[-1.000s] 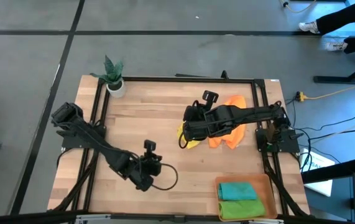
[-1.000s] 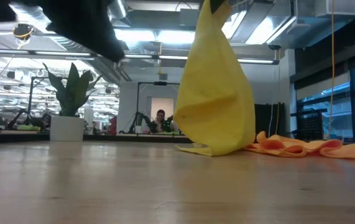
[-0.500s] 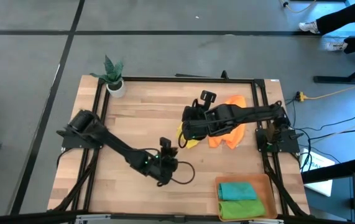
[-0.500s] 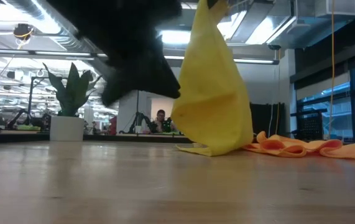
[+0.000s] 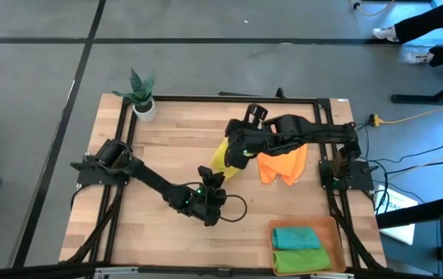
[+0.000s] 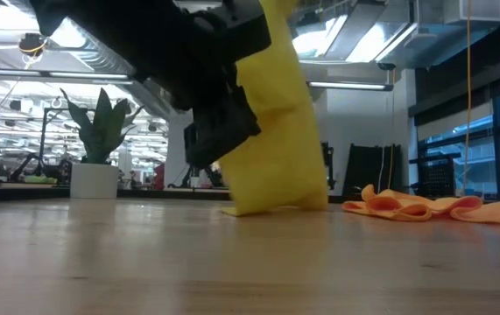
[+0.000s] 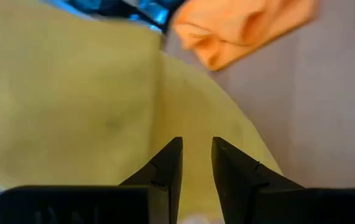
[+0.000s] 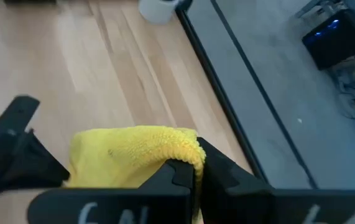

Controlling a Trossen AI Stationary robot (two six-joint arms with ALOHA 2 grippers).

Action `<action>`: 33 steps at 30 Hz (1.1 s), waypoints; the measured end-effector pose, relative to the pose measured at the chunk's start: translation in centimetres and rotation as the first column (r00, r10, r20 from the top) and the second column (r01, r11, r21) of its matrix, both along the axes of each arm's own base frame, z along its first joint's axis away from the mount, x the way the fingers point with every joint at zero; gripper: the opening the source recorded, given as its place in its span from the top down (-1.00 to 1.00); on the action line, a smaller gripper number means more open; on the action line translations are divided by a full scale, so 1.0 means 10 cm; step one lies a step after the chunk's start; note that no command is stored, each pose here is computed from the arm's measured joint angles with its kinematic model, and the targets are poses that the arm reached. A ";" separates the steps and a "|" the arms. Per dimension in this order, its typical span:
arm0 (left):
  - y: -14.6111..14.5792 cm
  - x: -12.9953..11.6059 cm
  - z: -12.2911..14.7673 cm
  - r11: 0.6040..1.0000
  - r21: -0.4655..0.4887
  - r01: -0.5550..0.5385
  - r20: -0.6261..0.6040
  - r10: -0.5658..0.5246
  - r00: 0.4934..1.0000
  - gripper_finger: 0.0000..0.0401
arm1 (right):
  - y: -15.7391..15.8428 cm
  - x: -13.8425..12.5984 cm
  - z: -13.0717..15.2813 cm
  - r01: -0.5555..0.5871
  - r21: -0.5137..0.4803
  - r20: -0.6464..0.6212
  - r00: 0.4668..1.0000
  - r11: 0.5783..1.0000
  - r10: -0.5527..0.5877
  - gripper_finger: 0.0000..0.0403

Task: Roll microfiber towels into tight, uniform cylinder then place into a basket
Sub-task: Roll the yellow microfiber towel

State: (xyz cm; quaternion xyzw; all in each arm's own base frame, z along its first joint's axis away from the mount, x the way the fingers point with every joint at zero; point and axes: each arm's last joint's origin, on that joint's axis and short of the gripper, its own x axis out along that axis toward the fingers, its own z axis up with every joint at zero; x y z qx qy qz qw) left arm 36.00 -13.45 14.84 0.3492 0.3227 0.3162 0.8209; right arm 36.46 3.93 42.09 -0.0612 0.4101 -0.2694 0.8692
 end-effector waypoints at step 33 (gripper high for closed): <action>-0.15 -0.14 0.11 0.920 0.361 -0.151 0.035 0.149 0.988 0.61 | -0.20 0.04 0.01 0.039 0.034 0.022 0.999 0.999 -0.040 0.95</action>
